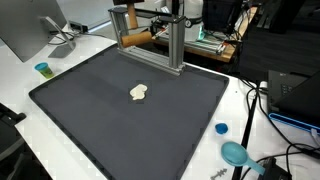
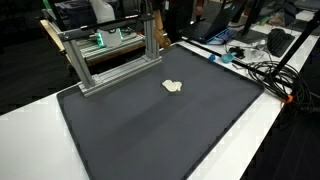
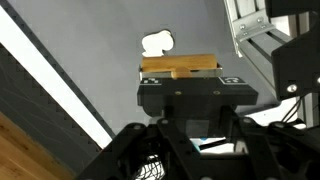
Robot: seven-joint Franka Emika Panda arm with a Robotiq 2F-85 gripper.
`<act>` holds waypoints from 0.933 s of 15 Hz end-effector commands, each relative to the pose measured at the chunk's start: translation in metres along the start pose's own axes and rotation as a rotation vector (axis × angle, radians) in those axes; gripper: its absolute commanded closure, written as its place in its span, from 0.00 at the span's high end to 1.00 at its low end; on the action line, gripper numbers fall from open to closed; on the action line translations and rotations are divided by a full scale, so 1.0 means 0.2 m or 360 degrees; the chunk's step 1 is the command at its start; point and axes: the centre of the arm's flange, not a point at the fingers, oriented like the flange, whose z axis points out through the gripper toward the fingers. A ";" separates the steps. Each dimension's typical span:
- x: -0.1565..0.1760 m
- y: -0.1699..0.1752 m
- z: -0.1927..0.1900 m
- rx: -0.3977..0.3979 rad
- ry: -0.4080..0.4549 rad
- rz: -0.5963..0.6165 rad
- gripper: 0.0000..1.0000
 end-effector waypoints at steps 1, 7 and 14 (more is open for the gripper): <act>0.09 -0.13 0.12 0.0106 0.0103 0.0287 0.22; 0.16 -0.21 0.20 0.0109 0.0035 0.0802 0.22; 0.17 -0.26 0.18 0.0086 -0.0028 0.1186 0.47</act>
